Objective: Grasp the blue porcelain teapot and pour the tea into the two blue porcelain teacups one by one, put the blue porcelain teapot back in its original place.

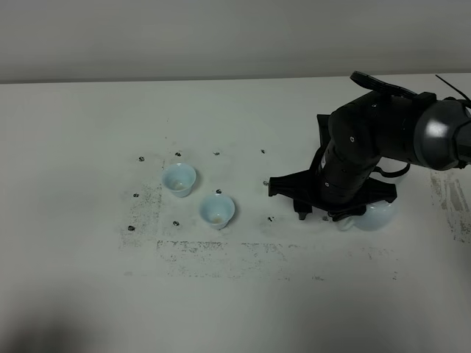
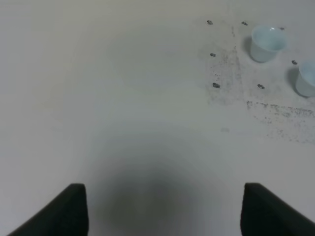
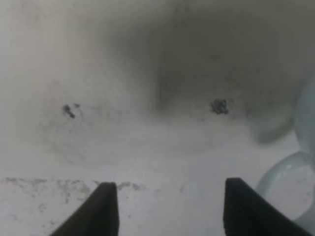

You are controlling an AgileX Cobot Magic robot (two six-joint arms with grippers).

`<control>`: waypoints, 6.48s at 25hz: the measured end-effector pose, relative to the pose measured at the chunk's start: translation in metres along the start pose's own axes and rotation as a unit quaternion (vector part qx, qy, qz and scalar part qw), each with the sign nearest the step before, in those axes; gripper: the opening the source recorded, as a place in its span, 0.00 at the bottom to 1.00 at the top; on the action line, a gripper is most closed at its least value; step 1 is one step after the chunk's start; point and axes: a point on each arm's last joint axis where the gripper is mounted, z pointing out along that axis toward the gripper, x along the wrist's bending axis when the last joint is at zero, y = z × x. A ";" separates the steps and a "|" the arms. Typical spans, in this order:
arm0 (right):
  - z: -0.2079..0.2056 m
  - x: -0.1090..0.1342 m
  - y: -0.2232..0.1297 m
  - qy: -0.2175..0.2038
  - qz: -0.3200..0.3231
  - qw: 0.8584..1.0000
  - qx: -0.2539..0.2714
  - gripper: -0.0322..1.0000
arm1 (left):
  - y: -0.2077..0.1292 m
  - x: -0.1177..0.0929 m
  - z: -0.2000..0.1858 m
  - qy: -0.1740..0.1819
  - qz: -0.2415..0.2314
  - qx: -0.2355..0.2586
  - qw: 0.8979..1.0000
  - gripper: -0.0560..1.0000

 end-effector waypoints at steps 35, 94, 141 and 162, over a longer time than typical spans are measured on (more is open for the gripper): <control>-0.004 -0.025 -0.012 -0.135 -0.059 0.986 0.075 0.47 | 0.000 0.000 0.000 0.000 0.000 0.000 1.000 0.64; -0.015 -0.103 -0.005 -0.002 -0.119 0.990 0.076 0.47 | 0.000 0.000 0.000 0.000 0.000 0.000 1.000 0.64; 0.005 -0.103 0.000 -0.006 -0.138 0.988 0.069 0.08 | 0.000 0.000 0.000 0.000 0.000 0.000 1.000 0.64; 0.003 -0.106 -0.005 -0.002 -0.153 0.988 -0.020 0.07 | 0.000 0.000 0.000 0.000 0.000 0.000 1.000 0.64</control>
